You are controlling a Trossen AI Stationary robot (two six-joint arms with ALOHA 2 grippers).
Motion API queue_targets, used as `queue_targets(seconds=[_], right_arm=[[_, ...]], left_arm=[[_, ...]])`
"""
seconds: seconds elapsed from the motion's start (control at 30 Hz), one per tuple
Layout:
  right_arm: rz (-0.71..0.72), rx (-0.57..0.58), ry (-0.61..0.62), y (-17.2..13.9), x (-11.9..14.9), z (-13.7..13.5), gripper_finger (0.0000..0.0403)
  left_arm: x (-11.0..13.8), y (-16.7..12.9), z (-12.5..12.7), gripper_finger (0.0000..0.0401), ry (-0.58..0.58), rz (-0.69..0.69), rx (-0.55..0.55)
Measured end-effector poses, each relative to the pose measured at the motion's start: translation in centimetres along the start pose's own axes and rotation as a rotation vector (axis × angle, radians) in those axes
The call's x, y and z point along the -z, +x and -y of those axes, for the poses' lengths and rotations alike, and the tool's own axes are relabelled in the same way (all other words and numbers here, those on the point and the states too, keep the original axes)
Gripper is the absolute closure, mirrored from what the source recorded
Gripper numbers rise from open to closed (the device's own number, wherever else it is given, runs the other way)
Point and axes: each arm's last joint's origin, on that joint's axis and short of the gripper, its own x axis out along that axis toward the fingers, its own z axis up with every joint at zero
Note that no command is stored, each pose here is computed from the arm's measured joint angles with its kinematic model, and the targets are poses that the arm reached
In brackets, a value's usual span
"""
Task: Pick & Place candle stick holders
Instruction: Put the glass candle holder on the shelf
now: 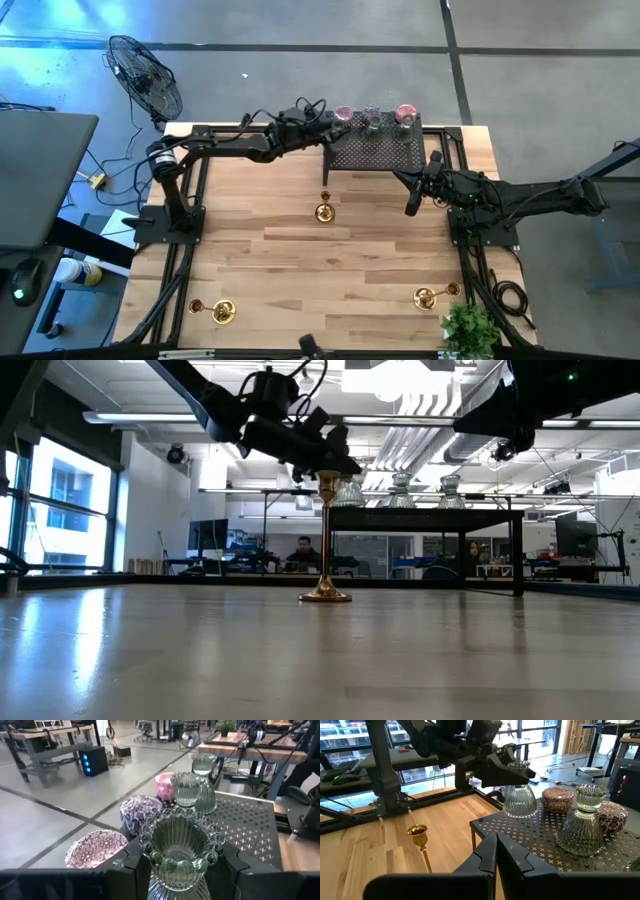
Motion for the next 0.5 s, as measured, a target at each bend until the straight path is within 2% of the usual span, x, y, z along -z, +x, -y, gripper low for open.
queue_targets(seconds=[0.17,0.5], right_arm=[[0.002,-0.001,0.001,0.00,-0.02,-0.01,0.0402],[0.005,-0.001,-0.001,0.00,-0.06,-0.01,0.0401]], left_arm=[[0.88,0.54,0.04,0.0266,-0.001,-0.007,0.000],[0.54,0.62,-0.37,0.0255,-0.002,0.039,-0.015]])
